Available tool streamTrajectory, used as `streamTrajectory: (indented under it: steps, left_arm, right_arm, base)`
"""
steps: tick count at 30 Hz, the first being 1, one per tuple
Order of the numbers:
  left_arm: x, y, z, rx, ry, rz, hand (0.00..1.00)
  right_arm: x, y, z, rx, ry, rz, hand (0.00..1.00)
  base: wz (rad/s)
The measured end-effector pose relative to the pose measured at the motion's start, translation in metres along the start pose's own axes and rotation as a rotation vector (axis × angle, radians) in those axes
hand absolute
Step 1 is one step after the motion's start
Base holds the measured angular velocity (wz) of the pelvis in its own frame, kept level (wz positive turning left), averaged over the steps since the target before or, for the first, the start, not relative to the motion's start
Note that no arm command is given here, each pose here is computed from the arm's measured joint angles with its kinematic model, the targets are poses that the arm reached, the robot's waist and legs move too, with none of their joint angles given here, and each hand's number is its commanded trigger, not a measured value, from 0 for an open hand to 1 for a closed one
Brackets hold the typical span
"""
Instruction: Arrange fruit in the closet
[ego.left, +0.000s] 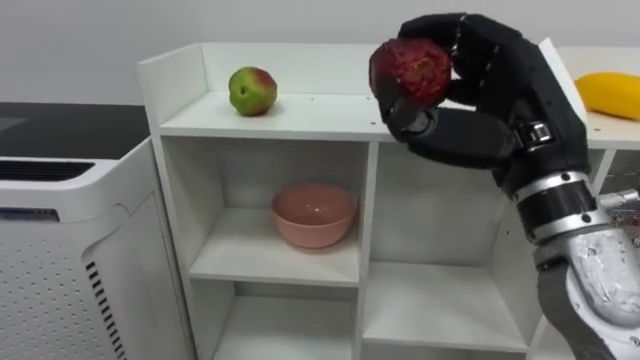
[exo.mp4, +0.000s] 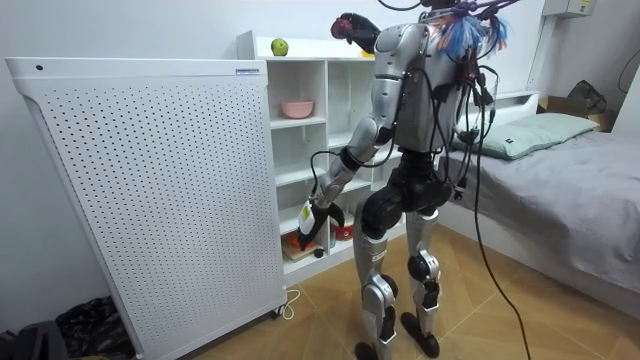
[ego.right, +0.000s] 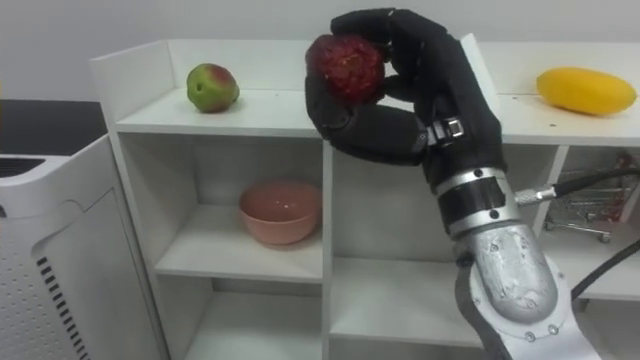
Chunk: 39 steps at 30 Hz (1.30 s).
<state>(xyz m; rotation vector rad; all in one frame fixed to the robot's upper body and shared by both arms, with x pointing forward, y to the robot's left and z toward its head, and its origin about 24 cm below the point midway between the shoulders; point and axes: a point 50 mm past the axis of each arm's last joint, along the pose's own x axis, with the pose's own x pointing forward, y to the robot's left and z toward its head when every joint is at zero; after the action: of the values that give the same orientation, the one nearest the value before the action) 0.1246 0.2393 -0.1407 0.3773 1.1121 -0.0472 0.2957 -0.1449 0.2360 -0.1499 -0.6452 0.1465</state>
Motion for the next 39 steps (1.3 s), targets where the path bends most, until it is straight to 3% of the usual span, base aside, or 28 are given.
streamTrajectory:
  steps: [5, 13, 23, 33, 39]
  left_arm:
    - [0.0, -0.003, -0.005, 0.01, 0.012, 0.012, 0.0]
    - [-0.001, -0.012, -0.019, 0.04, 0.06, 0.011, 0.0]
    - [0.002, -0.021, -0.018, -0.055, 0.076, -0.013, 0.0]
    - [-0.001, -0.024, -0.039, -0.149, 0.118, 0.115, 0.0]
    - [-0.004, -0.025, -0.051, -0.12, 0.146, 0.158, 0.0]
  right_arm:
    - [-0.01, 0.005, -0.012, 0.07, 0.049, 0.003, 1.0]
    - [-0.064, 0.01, -0.081, 0.217, 0.393, -0.008, 1.0]
    - [-0.084, 0.017, -0.122, 0.314, 0.576, -0.076, 1.0]
    - [-0.135, 0.02, -0.182, 0.367, 0.871, -0.252, 1.0]
    - [-0.142, 0.013, -0.187, 0.562, 0.861, -0.416, 1.0]
  base:
    - [-0.03]
    - [0.0]
    - [0.03]
    - [-0.08]
    - [0.11]
